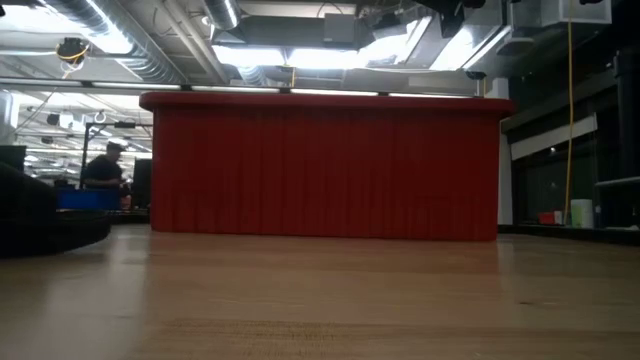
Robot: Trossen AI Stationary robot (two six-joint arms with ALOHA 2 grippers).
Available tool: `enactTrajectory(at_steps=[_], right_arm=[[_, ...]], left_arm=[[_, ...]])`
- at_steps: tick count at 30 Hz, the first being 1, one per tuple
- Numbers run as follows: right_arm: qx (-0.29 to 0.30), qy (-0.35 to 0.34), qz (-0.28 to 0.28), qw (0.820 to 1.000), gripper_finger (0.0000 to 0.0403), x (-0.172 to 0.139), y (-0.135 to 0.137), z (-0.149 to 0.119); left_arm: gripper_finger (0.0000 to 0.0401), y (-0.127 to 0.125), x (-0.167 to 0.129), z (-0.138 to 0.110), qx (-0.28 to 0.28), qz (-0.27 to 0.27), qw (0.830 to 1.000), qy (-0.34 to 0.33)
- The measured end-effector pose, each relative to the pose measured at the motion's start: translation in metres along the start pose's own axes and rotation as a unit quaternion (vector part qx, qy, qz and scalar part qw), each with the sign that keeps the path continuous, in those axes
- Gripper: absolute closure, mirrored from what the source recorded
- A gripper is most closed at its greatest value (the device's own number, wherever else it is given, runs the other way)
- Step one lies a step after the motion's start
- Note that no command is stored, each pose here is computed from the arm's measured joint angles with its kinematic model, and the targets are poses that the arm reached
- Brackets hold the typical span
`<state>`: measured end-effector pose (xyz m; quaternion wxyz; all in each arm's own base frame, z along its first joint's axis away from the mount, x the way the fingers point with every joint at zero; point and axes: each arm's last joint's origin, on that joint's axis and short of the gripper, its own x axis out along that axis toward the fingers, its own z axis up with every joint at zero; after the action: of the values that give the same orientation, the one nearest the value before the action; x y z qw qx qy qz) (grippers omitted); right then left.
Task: Pick and place slides into bin
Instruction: Put the black slide into the red bin
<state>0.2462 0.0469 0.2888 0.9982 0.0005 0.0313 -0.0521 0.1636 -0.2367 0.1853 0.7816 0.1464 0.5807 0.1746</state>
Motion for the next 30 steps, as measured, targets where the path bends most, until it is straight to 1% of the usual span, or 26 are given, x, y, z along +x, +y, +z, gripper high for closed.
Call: enactTrajectory(at_steps=[3,9,13,18,21,25,30], right_arm=[[0.001,0.000,0.000,1.000,0.0382,0.000,0.000,0.000],[0.001,0.000,0.000,1.000,0.0382,0.000,0.000,0.000],[-0.001,0.000,0.000,1.000,0.0382,0.000,0.000,0.000],[-0.025,0.001,0.000,1.000,0.0382,0.000,0.000,0.000],[-0.027,0.000,0.000,1.000,0.0382,0.000,0.000,0.000],[-0.035,0.000,0.000,0.999,0.0382,0.000,0.000,0.000],[-0.060,0.000,0.000,0.998,0.0382,0.000,0.000,0.000]], left_arm=[[0.0395,0.005,-0.006,0.001,-0.012,0.006,1.000,0.006],[0.0396,0.026,-0.032,0.011,-0.026,0.033,0.999,0.009],[0.0396,0.042,-0.051,0.024,-0.047,0.051,0.997,-0.026],[0.0396,0.063,-0.066,0.046,-0.089,0.039,0.992,-0.075],[0.0396,0.079,-0.071,0.060,-0.115,0.047,0.987,-0.106],[0.0397,0.100,-0.077,0.080,-0.133,0.082,0.973,-0.167],[0.0397,0.125,-0.081,0.104,-0.136,0.131,0.961,-0.204]])
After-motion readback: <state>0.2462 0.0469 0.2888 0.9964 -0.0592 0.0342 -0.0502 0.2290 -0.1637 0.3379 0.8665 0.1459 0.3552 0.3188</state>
